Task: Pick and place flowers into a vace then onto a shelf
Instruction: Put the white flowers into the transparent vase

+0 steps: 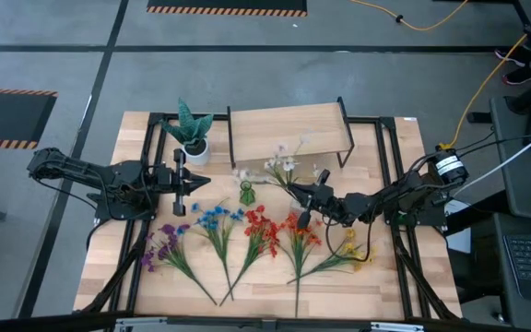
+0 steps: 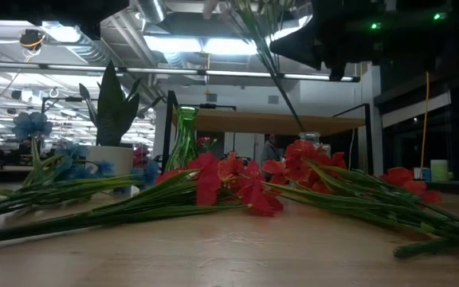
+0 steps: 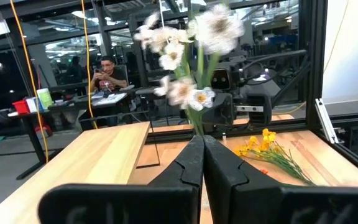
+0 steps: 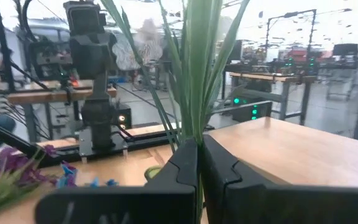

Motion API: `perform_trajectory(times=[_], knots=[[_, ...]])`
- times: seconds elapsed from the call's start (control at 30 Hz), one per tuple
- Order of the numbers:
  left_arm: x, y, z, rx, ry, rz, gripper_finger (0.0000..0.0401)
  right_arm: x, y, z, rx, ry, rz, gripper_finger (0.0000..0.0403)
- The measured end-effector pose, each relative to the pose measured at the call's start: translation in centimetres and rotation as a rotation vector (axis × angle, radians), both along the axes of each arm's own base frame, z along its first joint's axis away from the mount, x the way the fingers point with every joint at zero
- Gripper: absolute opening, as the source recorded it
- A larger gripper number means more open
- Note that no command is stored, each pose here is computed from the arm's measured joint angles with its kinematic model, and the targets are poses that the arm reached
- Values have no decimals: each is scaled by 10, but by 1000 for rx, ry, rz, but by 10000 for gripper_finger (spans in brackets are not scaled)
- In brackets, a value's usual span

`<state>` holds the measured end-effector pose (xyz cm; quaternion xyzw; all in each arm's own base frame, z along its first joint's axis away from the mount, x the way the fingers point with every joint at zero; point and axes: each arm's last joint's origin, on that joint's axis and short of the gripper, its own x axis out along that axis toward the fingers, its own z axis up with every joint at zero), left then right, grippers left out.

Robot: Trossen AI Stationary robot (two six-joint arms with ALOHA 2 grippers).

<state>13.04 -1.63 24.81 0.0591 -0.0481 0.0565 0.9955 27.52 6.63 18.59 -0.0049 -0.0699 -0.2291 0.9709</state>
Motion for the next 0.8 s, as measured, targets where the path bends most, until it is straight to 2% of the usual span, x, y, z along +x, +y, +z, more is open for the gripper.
perform_trajectory(times=[0.4, 0.8], knots=[[0, 0, 0, 0, 5, 0, 6, -3, 6, -8, -1, 85, -84, 2], [0, 0, -1, 1, 7, 0, 6, -18, 2, -24, 62, 89, -81, 6]])
